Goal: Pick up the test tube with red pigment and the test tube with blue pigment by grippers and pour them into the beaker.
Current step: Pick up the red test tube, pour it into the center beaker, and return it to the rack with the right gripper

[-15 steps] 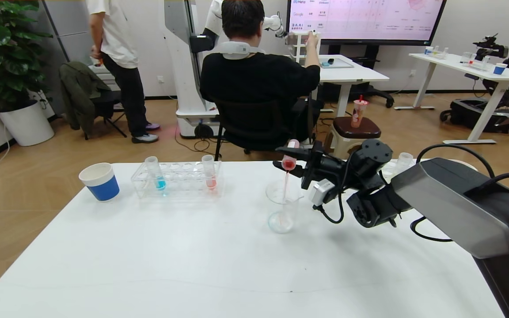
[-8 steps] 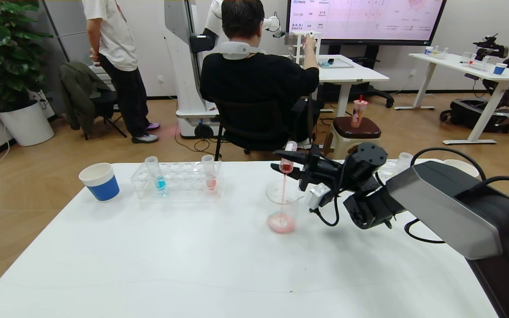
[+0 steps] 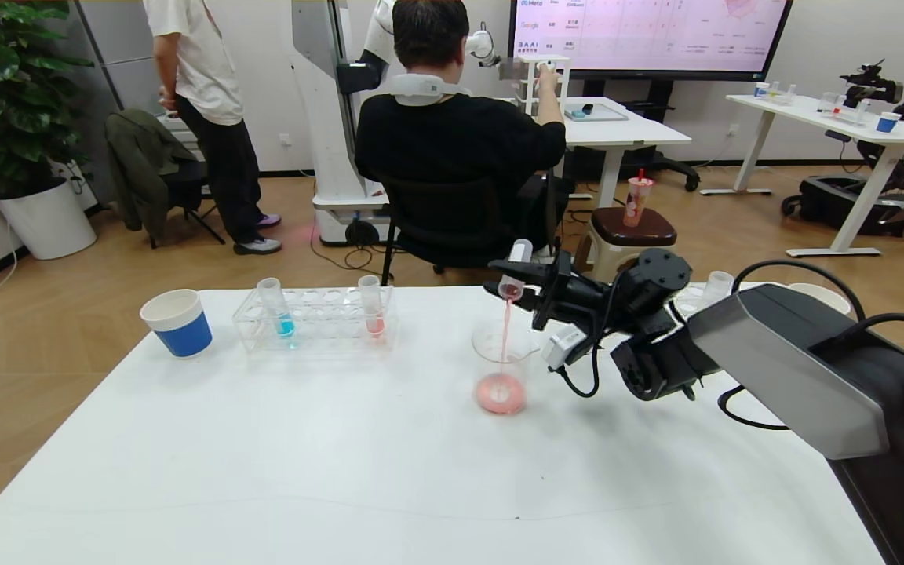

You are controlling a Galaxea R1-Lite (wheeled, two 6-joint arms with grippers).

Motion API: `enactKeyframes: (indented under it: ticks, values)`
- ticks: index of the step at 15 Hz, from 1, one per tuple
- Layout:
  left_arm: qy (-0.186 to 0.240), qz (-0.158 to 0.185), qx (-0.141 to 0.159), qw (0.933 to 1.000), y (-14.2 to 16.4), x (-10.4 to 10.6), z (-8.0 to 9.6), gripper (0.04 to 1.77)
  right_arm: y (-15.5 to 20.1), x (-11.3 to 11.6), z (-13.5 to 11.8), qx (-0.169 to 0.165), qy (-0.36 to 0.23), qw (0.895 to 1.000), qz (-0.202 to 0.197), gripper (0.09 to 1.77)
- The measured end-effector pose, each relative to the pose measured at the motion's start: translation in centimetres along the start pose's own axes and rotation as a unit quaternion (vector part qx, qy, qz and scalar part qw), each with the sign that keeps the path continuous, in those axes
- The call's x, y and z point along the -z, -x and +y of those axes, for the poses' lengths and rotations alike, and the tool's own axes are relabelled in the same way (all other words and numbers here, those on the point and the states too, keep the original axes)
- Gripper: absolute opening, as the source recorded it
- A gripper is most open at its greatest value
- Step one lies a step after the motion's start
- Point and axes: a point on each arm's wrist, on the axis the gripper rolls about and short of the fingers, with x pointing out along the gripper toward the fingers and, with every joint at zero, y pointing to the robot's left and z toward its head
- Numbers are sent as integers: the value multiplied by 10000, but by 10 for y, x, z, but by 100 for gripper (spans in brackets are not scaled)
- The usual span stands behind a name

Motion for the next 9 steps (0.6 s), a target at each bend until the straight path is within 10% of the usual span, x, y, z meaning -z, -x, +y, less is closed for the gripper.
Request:
enactKeyframes:
  ticks: [9]
  values:
    - [0,0,-2,10000,0,0,0,175,0,0,-2,35,374,9993,-2,52]
